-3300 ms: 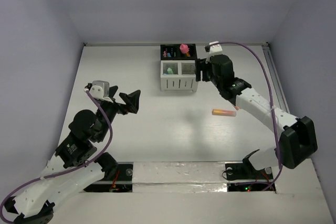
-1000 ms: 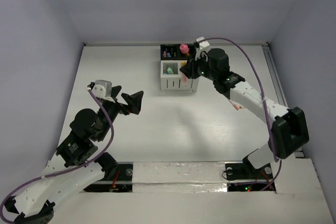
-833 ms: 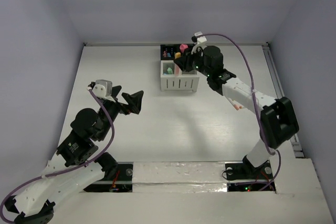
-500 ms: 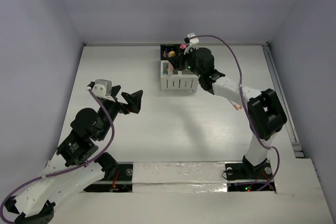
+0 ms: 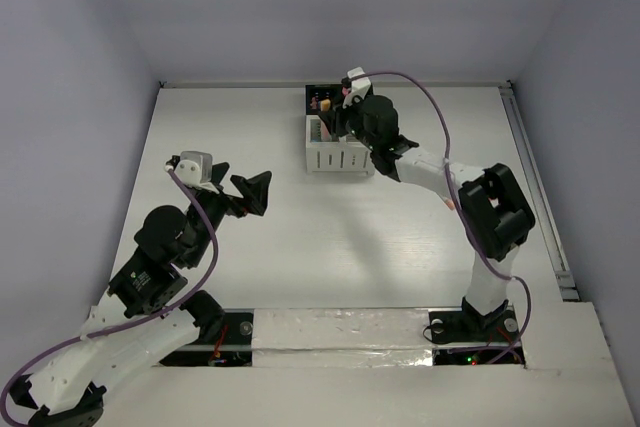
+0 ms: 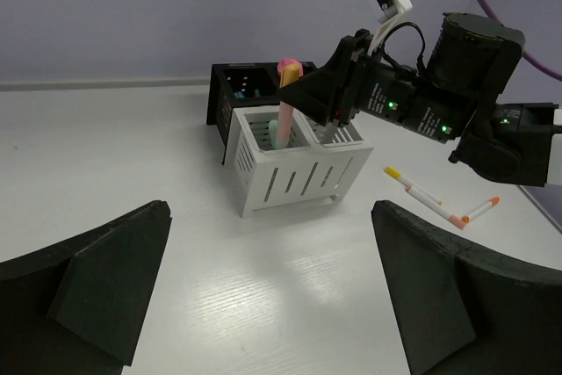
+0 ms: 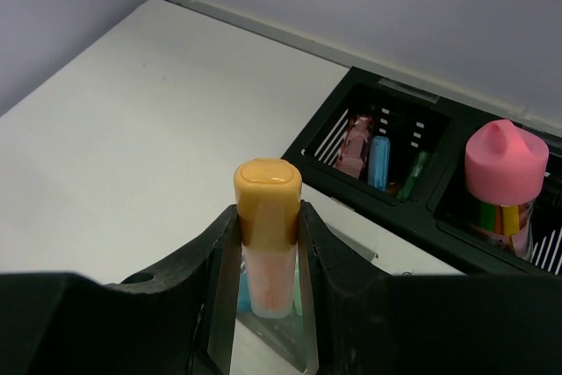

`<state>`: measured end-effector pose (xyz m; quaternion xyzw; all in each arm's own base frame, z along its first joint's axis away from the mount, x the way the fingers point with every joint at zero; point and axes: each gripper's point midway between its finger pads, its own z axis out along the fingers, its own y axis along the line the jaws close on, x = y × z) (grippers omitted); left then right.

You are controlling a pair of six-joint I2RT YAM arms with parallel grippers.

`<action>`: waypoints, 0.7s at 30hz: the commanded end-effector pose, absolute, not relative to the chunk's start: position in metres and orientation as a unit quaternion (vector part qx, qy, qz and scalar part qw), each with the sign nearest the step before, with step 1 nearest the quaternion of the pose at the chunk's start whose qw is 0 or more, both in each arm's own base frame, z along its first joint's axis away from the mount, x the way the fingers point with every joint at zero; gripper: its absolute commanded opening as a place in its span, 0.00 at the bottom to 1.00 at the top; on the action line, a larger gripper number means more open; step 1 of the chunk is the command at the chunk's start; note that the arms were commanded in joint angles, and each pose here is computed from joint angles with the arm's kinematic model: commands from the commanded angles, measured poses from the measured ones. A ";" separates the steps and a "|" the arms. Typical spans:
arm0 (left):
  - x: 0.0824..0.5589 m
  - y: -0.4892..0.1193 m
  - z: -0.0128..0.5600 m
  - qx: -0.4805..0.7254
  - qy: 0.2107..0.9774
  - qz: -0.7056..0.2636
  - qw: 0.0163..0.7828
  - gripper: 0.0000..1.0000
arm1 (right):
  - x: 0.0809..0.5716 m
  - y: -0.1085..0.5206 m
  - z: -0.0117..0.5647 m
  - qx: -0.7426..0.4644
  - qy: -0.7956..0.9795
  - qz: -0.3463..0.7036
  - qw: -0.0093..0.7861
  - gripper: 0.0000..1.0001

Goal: Sort the stationery into containers
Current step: Place the pen in the storage box.

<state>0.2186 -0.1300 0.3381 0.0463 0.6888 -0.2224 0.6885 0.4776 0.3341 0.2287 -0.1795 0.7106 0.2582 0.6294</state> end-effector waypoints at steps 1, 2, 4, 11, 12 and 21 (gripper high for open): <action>0.222 -0.130 0.344 0.042 0.680 -0.223 0.697 0.99 | 0.487 0.337 0.259 -0.176 0.680 0.243 0.669 0.20; 0.222 -0.130 0.344 0.042 0.681 -0.224 0.696 0.99 | 0.484 0.341 0.258 -0.181 0.680 0.245 0.667 0.26; 0.222 -0.131 0.343 0.043 0.681 -0.223 0.696 0.99 | 0.483 0.341 0.262 -0.180 0.678 0.246 0.669 0.47; 0.222 -0.131 0.344 0.044 0.680 -0.226 0.696 0.99 | 0.471 0.341 0.290 -0.183 0.660 0.258 0.682 0.72; 0.221 -0.131 0.344 0.043 0.679 -0.226 0.697 0.99 | 0.469 0.339 0.294 -0.179 0.658 0.259 0.684 0.72; 0.218 -0.133 0.348 0.048 0.674 -0.237 0.698 0.99 | 0.450 0.213 0.281 -0.015 0.702 0.149 0.696 0.63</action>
